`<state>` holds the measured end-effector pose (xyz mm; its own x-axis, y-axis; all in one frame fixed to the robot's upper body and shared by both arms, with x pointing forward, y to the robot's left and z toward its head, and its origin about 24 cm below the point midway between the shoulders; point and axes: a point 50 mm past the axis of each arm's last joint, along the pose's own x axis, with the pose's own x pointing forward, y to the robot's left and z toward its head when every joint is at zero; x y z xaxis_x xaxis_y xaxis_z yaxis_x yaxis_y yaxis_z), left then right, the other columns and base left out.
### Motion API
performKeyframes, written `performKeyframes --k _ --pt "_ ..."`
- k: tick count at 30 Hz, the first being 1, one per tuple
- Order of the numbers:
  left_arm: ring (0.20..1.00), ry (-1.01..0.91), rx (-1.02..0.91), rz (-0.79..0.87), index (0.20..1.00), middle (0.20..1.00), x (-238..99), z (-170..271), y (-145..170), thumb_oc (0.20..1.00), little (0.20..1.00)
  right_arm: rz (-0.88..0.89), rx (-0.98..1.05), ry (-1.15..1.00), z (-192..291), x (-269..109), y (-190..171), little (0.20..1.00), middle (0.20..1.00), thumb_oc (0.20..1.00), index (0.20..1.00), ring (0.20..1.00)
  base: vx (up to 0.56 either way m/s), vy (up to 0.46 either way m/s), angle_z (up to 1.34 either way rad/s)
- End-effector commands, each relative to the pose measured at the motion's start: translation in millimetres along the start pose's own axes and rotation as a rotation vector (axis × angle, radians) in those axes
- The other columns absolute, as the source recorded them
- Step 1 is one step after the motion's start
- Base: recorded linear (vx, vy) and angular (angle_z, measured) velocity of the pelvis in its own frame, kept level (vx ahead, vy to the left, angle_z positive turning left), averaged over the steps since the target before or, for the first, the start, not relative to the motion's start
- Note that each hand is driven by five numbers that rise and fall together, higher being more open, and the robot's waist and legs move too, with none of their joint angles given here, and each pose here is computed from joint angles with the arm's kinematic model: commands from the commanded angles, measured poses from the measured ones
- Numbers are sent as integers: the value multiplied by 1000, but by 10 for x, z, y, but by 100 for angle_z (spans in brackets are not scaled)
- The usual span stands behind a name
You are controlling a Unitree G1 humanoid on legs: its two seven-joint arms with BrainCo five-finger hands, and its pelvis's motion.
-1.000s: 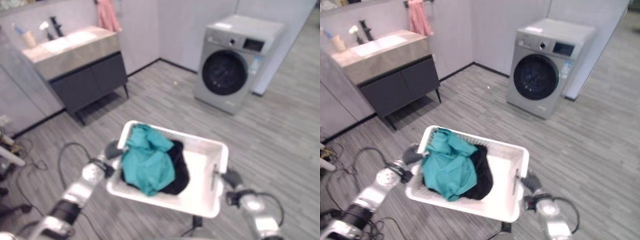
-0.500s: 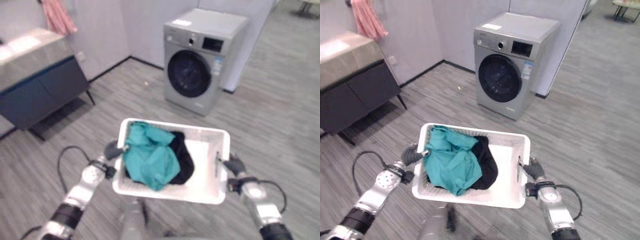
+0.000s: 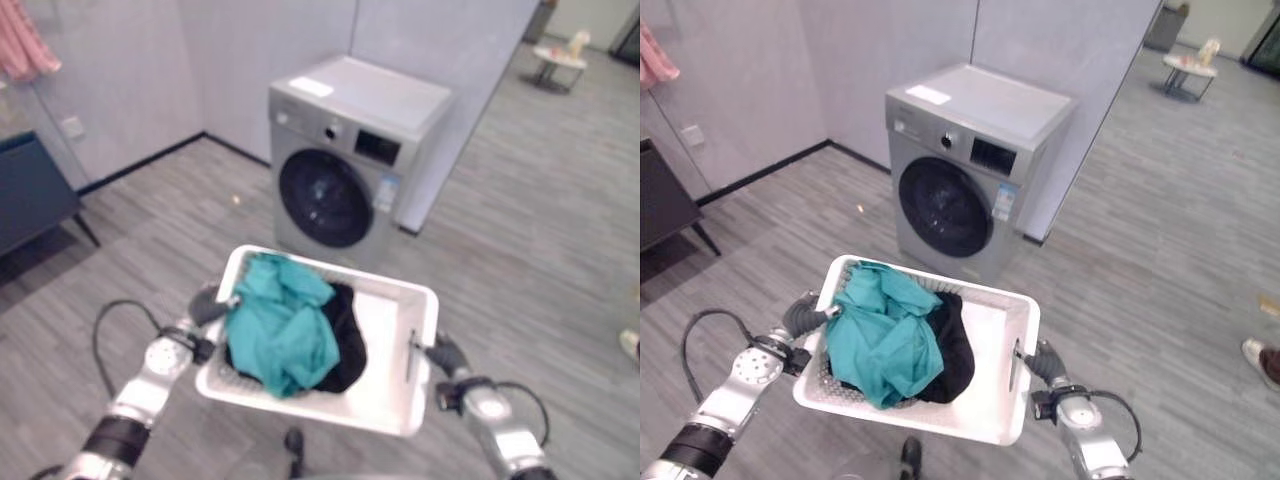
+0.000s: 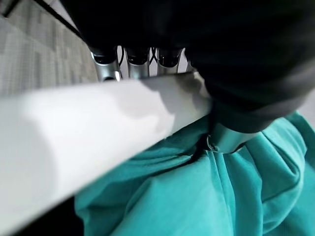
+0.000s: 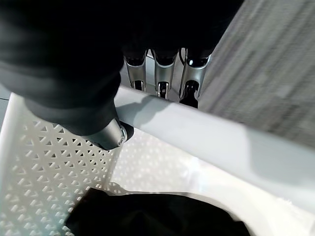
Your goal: Grab the laundry basket,head to the washer,open it,put in the laundry and shut it.
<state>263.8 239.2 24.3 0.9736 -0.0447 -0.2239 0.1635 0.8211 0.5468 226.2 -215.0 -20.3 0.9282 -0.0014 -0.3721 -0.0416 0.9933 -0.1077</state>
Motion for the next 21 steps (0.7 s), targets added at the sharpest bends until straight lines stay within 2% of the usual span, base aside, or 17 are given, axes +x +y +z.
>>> performKeyframes --k 1,6,11,18,21 --pt "200 -111 38 159 200 200 12 205 453 200 200 -15 -49 -157 313 16 -208 200 200 200 200 200 402 32 48" --pt "200 -155 68 124 200 200 86 317 395 200 200 -93 -39 -146 266 -63 -438 200 200 200 200 200 340 -129 135" --pt "200 -167 83 114 200 200 154 361 329 200 200 -127 -21 -143 238 -110 -532 200 200 200 200 200 258 -136 81" --pt "200 -138 66 79 200 200 118 262 245 200 200 -155 -7 -121 155 -172 -610 200 200 200 200 200 179 -186 18" --pt "200 -140 38 87 200 200 122 280 249 200 200 -163 -14 -156 261 -151 -657 200 200 200 200 200 -21 -114 31"
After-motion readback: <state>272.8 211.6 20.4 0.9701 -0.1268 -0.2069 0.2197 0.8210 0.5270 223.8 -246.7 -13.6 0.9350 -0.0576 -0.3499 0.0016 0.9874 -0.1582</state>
